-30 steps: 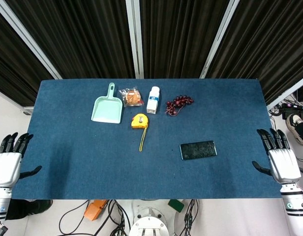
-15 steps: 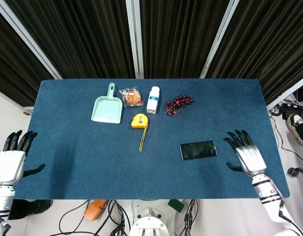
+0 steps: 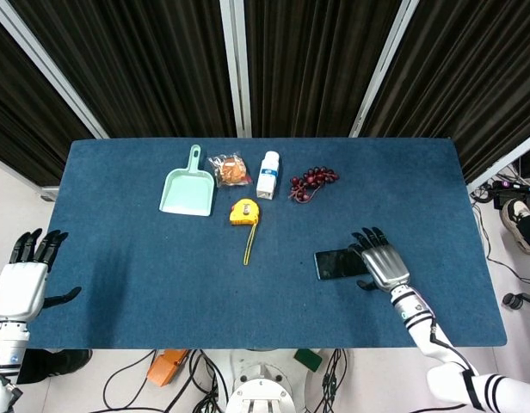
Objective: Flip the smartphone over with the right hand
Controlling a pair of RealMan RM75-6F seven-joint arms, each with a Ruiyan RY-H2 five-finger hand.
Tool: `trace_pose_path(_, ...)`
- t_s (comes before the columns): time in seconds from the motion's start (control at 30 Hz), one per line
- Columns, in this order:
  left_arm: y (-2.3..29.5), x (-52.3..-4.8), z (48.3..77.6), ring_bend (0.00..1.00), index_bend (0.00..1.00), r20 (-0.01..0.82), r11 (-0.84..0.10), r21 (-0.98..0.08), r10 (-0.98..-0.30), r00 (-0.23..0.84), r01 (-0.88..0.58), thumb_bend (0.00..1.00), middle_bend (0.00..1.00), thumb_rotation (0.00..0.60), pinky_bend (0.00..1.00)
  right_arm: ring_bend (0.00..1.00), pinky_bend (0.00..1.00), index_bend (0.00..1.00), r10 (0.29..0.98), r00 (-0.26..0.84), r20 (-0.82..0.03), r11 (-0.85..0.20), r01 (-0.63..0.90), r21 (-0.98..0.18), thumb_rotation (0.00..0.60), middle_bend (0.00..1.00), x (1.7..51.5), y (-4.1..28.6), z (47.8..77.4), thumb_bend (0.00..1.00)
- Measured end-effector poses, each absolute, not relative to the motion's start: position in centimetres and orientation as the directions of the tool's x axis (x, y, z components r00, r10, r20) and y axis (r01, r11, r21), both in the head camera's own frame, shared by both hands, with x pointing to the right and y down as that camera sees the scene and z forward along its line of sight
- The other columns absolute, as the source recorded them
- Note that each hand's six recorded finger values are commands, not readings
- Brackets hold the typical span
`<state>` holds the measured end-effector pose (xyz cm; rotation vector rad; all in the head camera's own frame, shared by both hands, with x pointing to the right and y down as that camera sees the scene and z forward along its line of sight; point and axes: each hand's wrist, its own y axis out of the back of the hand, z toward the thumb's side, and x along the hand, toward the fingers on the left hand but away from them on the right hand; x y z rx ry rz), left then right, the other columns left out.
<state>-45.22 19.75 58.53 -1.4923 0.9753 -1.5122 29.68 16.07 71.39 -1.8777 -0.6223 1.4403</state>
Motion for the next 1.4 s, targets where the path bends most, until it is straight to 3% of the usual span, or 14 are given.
trace_pose_path(0.67, 19.7, -45.4, 59.0, 0.01, 0.11, 0.405, -0.405, -0.914, -0.914, -0.009, 0.011, 0.11, 0.09, 0.6, 0.0, 0.0, 0.0, 0.39, 0.686, 0.277, -0.673, -0.682, -0.079, -0.727, 0.6, 0.16, 28.4, 15.9, 73.9, 0.3)
trace_pose_path(1.07, 19.6, -45.5, 59.0, 0.01, 0.11, 0.407, -0.407, -0.913, -0.914, -0.011, 0.01, 0.11, 0.09, 0.6, 0.0, 0.0, 0.0, 0.43, 0.667, 0.274, -0.693, -0.698, -0.093, -0.71, 0.6, 0.16, 28.8, 15.6, 74.0, 0.62)
trace_pose_path(1.4, 19.4, -45.5, 59.0, 0.01, 0.11, 0.405, -0.406, -0.914, -0.914, -0.01, 0.013, 0.11, 0.09, 0.6, 0.0, 0.0, 0.0, 0.45, 0.662, 0.254, -0.705, -0.706, -0.103, -0.701, 0.6, 0.16, 29.7, 13.7, 72.9, 0.72)
